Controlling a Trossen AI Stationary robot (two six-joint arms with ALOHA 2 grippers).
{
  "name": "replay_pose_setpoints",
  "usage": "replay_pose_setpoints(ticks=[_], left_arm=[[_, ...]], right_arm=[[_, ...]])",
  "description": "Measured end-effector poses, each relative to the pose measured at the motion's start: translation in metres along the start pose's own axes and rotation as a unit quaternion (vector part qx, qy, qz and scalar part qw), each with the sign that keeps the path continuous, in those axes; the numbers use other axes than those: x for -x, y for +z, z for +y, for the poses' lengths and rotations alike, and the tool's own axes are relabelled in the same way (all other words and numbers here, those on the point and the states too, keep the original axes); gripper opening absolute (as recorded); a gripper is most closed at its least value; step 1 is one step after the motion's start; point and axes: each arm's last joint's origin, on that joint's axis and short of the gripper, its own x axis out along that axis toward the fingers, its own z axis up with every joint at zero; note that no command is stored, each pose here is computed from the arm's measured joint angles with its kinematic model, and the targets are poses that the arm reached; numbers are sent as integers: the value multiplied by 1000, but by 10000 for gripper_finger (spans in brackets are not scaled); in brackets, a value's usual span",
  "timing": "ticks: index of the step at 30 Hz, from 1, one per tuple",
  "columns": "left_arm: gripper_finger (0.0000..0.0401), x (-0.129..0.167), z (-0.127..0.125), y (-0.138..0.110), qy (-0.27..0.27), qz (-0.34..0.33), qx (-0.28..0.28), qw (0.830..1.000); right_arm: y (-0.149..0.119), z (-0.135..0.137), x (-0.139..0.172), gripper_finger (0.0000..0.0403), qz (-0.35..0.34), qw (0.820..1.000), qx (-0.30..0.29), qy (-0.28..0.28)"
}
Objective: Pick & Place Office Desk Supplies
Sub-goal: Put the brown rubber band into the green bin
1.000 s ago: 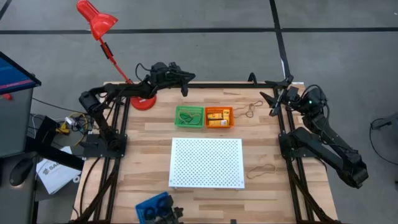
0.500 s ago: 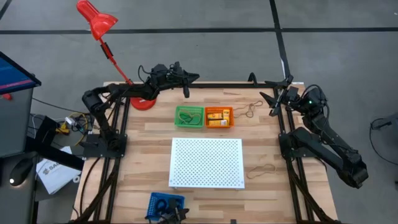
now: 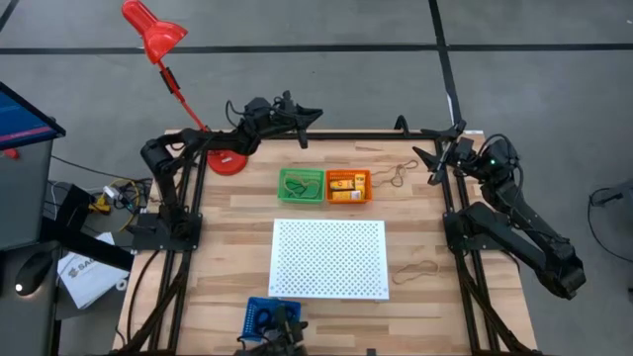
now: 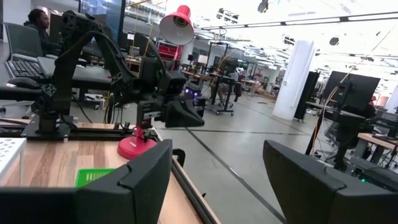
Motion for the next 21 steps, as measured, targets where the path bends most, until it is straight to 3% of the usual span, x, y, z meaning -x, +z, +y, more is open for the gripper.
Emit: replay_pose_setpoints(ticks=[8,16,19,21], left_arm=[[17,-2,2,11,17,-25,-20,999],[17,-7,-20,26,9,-55,7,998],[17,-14,-26,37,52,-20,33,998],[17,-20,-28,45,49,31,34,998]], right_arm=[[-1,0,0,249,4,1000,-3,0],[-1,0,0,249,4,1000,-3,-1],[-1,-1,0,249,8,1000,-3,-24],[-2,-3,0,249,16,999,-7,-47]])
